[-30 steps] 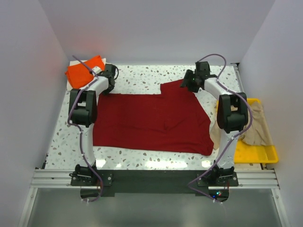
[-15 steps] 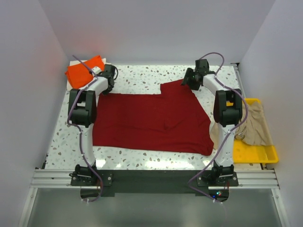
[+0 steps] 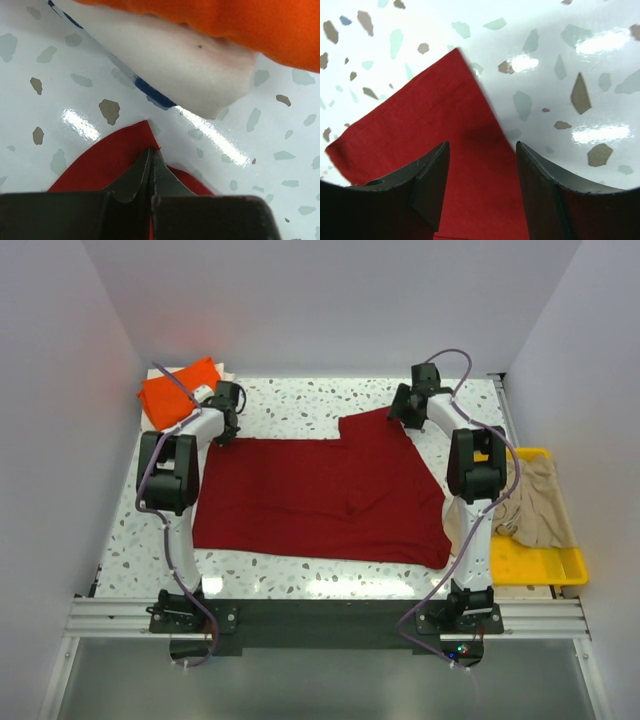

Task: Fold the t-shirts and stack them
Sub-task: Fold the tshirt

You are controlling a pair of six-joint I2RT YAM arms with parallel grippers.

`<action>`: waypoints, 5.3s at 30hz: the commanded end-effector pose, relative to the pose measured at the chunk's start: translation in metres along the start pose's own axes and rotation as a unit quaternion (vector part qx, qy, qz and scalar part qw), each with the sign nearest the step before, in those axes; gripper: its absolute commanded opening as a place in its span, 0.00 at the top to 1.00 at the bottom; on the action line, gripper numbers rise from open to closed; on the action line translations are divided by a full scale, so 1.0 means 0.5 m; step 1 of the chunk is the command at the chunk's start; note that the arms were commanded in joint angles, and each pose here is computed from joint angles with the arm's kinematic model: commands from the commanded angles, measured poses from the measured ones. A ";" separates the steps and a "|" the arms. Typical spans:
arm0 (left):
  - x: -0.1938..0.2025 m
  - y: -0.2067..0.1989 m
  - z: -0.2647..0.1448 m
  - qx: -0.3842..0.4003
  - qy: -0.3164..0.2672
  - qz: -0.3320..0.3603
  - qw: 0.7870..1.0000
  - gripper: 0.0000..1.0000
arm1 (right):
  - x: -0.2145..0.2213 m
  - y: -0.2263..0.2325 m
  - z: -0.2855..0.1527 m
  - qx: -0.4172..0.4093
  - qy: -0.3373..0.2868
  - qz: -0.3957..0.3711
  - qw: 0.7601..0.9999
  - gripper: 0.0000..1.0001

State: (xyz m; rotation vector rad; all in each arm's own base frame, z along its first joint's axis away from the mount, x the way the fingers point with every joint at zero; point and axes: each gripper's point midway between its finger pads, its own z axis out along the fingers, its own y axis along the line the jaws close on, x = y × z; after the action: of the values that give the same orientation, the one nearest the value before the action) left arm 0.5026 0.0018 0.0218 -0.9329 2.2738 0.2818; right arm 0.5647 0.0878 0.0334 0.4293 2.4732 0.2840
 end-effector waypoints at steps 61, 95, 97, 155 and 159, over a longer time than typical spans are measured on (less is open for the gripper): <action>-0.100 -0.078 -0.009 0.078 -0.039 -0.065 0.994 0.60 | -0.094 0.051 -0.120 0.060 -0.097 -0.048 0.992 0.98; -0.079 -0.079 0.014 0.019 -0.030 -0.021 0.999 1.00 | -0.069 0.023 -0.093 0.048 -0.076 -0.024 0.996 0.98; -0.088 -0.083 0.004 0.025 -0.034 -0.021 0.999 1.00 | -0.072 0.022 -0.094 0.047 -0.076 -0.022 0.996 0.98; -0.142 -0.093 -0.021 0.182 -0.015 -0.061 0.981 1.00 | 0.073 -0.043 -0.296 0.024 -0.065 0.052 0.996 1.00; -0.159 -0.079 0.023 0.177 -0.003 -0.070 0.982 1.00 | 0.082 -0.028 -0.275 0.004 -0.053 0.052 0.997 1.00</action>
State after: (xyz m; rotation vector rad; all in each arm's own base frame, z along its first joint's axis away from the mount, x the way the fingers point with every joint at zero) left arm 0.5548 -0.0040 0.0510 -0.8968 2.2107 -0.1584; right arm 0.4289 0.0668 0.1025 0.5673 2.4121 0.2051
